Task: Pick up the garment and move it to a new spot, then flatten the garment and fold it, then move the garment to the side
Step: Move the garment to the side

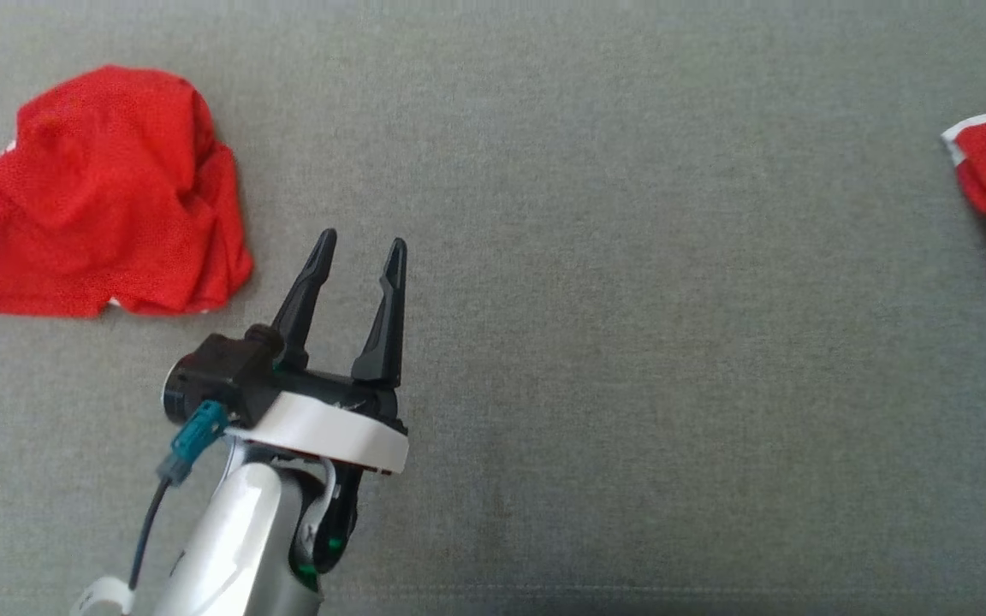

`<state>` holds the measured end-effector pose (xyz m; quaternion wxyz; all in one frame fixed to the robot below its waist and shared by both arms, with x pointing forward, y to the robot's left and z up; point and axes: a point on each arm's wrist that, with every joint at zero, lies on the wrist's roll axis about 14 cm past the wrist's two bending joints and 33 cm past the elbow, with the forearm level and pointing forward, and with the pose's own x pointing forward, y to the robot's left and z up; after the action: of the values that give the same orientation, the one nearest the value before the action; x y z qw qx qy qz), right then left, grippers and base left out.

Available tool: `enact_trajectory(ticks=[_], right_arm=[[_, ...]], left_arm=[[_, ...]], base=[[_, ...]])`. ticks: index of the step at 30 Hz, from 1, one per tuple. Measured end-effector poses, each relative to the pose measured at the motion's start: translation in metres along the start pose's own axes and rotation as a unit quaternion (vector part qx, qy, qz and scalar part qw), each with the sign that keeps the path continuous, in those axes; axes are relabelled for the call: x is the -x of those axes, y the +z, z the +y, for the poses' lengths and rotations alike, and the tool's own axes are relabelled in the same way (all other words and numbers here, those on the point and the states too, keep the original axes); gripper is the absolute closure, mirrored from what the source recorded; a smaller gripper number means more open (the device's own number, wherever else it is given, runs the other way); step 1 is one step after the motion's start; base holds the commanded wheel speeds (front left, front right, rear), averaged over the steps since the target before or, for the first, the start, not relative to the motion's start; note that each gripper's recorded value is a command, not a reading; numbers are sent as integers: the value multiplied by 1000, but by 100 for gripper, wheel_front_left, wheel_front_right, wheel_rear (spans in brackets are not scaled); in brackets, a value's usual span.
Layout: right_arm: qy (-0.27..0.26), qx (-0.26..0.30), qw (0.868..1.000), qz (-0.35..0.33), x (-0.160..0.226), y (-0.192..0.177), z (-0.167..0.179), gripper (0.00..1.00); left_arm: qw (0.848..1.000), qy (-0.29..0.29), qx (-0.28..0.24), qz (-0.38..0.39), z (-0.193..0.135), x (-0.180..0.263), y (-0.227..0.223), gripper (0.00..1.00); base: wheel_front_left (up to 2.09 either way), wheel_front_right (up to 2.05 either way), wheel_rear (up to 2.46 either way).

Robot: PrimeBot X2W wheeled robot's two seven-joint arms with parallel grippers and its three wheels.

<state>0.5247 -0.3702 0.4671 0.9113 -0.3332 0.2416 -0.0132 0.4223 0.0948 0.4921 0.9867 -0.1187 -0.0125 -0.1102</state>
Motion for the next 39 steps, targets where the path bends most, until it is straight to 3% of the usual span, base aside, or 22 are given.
enact_trajectory(ticks=[4,10,17,24,27,33,39], right_arm=[[-4,-56,996,-71,10,46,11,0],[20,-128,977,-172,39,100,46,0],[81,-211,933,-282,102,147,117,0],[111,-290,905,-289,150,122,172,0],[101,-322,894,-294,161,117,174,0],[83,-366,882,-285,178,91,168,0],[83,-377,878,-283,193,80,172,0]], left_arm=[[1000,-2,-3,-16,-4,6,13,0],[999,5,-5,-31,-4,22,26,0],[998,30,-7,-61,6,46,47,0],[996,48,-9,-73,14,70,55,0],[996,22,-31,-79,3,72,59,0],[997,27,-28,-64,5,81,48,0],[997,26,-28,-71,3,81,53,0]], base=[[0,0,0],[0,0,0],[0,0,0],[0,0,0],[0,0,0],[0,0,0],[0,0,0]])
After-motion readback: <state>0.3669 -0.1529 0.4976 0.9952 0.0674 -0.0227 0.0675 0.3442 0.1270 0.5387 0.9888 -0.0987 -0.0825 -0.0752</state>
